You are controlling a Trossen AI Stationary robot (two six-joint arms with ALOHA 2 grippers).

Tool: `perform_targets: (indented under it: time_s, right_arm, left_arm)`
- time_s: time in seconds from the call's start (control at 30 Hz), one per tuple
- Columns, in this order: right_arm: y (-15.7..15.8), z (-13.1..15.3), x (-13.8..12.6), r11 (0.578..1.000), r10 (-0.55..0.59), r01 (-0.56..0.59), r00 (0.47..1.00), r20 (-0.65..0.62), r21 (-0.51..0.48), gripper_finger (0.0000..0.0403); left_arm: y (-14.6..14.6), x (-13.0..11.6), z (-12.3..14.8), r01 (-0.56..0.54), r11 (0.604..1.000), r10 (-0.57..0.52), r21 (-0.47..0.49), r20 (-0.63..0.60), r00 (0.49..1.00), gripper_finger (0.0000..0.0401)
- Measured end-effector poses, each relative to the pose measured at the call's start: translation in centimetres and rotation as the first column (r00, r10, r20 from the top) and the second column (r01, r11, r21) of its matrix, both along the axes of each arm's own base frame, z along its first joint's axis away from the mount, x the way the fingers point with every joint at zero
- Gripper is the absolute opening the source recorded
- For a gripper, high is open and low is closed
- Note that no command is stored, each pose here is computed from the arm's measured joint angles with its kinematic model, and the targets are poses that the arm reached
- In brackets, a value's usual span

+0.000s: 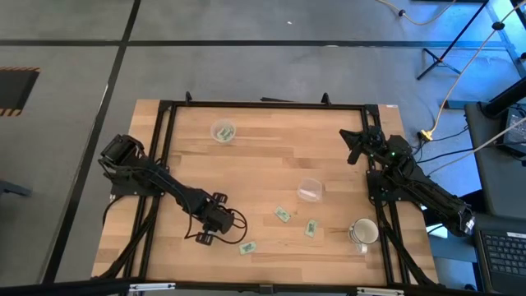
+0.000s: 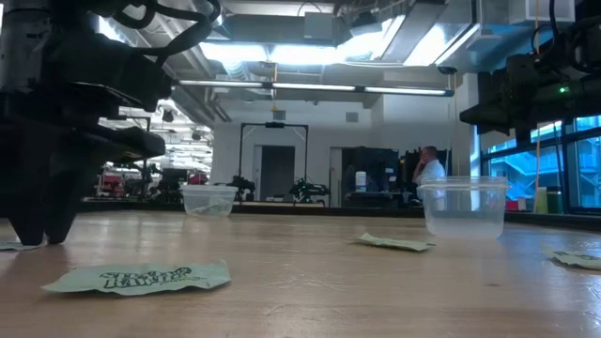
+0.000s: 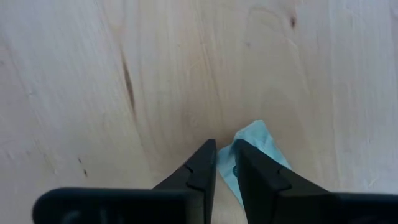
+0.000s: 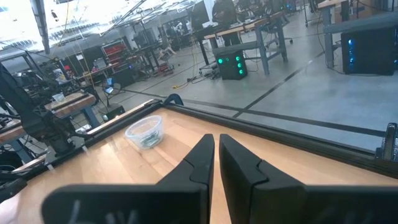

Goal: Pick and place Stevia / Truvia into bins
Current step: Put the stevia packet into the top transparent container

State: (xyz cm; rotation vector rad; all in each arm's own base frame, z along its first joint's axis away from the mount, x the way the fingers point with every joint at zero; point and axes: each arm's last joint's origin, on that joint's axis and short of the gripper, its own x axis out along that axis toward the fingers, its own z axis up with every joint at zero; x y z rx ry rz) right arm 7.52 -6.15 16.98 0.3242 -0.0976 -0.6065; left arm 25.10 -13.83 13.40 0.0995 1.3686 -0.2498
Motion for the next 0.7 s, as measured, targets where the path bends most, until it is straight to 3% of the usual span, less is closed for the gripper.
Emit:
perform_targets:
  time_s: [0.4, 0.7]
  right_arm:
    - [0.0, 0.0, 0.0, 1.000, 0.000, 0.000, 1.000, 0.000, 0.000, 0.0030]
    - [0.0, 0.0, 0.0, 1.000, 0.000, 0.000, 1.000, 0.000, 0.000, 0.0030]
  left_arm:
    - [0.0, 0.0, 0.0, 0.002, 1.000, -0.002, -0.001, -0.002, 1.000, 0.0003]
    - [-0.2, 0.2, 1.2, -0.004, 1.000, 0.003, -0.011, -0.041, 0.999, 0.0001]
